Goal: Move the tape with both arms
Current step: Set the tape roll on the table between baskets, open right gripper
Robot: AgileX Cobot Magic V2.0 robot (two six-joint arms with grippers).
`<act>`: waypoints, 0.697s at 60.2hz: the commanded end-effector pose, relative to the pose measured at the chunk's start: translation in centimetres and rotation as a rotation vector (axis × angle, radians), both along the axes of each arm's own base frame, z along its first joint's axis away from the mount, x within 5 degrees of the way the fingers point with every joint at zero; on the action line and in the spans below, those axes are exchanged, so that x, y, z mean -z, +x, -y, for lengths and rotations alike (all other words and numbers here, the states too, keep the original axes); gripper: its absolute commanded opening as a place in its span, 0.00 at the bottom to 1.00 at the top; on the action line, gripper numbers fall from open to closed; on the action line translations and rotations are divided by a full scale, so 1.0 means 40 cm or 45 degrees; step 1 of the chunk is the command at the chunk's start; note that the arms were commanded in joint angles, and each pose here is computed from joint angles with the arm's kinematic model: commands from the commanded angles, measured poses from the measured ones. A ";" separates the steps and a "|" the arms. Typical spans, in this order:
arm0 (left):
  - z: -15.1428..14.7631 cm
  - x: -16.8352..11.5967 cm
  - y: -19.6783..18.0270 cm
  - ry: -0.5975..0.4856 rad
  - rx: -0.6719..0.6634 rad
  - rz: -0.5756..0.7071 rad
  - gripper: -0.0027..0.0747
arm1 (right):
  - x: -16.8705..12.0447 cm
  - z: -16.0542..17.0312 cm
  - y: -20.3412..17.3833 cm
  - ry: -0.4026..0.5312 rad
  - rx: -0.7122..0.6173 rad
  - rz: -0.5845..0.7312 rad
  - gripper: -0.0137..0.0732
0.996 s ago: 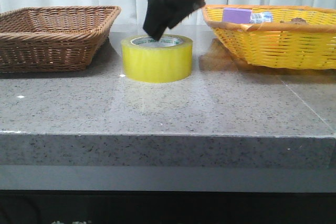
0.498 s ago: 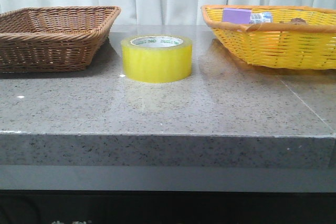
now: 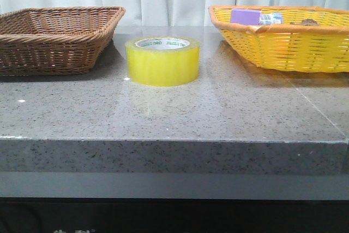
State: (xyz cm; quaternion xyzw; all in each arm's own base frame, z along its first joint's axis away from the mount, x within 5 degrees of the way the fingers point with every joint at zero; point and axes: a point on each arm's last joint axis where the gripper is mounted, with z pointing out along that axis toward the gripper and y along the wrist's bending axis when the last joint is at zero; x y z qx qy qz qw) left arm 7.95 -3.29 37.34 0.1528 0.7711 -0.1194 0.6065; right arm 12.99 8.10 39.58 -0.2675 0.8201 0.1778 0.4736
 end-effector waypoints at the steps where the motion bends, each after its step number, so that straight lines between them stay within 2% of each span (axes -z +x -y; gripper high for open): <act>1: 0.002 -0.034 0.003 -0.055 0.004 0.091 0.50 | -0.004 0.025 -0.028 0.041 0.077 0.056 0.68; 13: 0.002 -0.034 0.003 -0.055 0.004 0.091 0.50 | 0.021 0.052 -0.070 0.051 0.124 0.058 0.68; 42: 0.002 -0.042 0.005 -0.069 0.000 0.127 0.50 | 0.021 0.051 -0.070 0.054 0.123 0.056 0.68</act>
